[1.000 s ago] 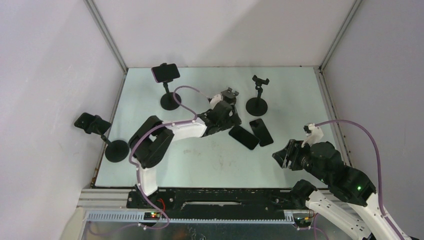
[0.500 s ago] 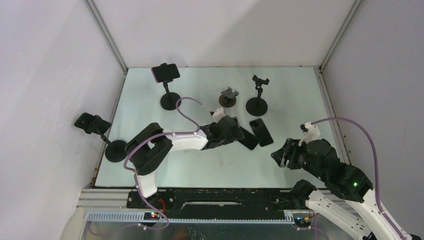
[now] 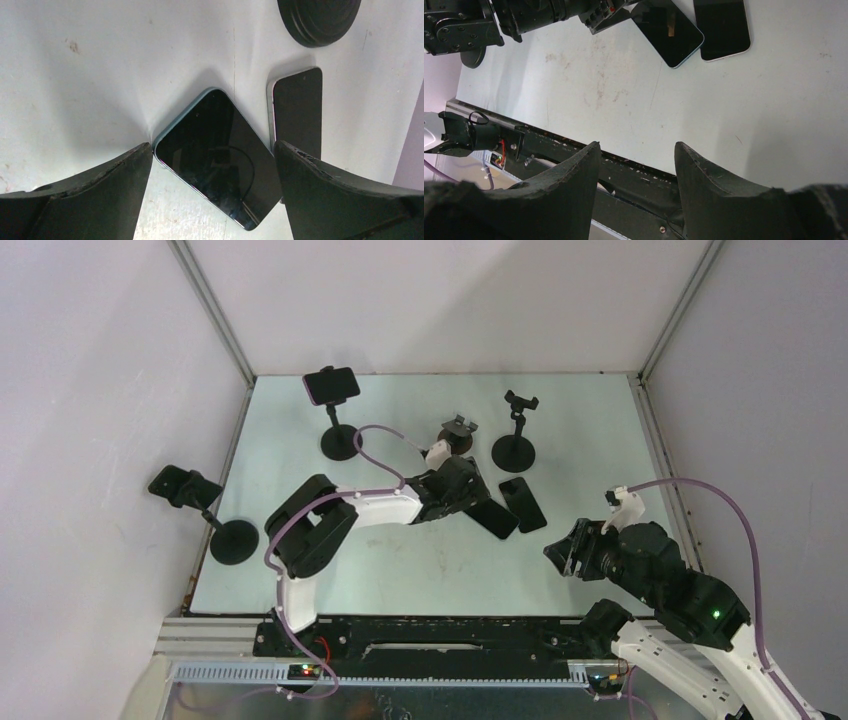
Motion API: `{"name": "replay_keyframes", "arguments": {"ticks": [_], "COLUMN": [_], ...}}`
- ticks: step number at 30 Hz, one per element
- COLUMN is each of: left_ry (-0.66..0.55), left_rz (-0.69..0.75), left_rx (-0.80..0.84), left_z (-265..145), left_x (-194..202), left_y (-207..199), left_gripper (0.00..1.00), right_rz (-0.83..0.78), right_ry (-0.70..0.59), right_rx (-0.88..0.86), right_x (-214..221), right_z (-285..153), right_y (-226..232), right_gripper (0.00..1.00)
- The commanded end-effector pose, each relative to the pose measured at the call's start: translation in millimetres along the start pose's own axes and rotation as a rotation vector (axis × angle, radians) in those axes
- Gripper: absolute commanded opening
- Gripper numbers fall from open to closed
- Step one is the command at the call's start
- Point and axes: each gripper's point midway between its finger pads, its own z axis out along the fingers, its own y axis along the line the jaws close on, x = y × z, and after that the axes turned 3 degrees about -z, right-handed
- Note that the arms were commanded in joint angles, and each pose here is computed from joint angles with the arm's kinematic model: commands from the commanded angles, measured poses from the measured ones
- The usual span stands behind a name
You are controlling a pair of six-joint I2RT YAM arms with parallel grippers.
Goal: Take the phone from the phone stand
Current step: Place the phone at the center of the board.
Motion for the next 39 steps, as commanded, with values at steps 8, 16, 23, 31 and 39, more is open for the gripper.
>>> {"name": "replay_keyframes", "arguments": {"ticks": [8, 16, 23, 31, 39], "left_ry": [0.001, -0.010, -0.012, -0.066, -0.170], "left_rz": [0.020, 0.043, 0.069, 0.123, 0.173], "left_rx": [0.020, 0.032, 0.057, 0.056, 0.016], "left_z": [17.9, 24.9, 32.6, 12.0, -53.3], "left_x": [-8.9, -18.8, -29.1, -45.4, -66.2], "left_y": [-14.5, -25.9, -38.5, -38.6, -3.2], "left_gripper": [1.00, 1.00, 1.00, 1.00, 1.00], "right_rz": [0.014, 0.012, 0.014, -0.001, -0.062], "right_ry": [-0.026, -0.021, -0.021, 0.006, 0.109], "right_rx": [-0.002, 0.002, 0.006, 0.036, 0.122], "right_x": [-4.5, -3.7, -3.7, -2.5, 4.7], "right_z": [-2.7, -2.0, -1.8, 7.8, 56.1], "right_y": [0.4, -0.3, -0.8, -1.9, -1.8], "right_gripper": [0.59, 0.59, 0.59, 0.59, 0.60]}}
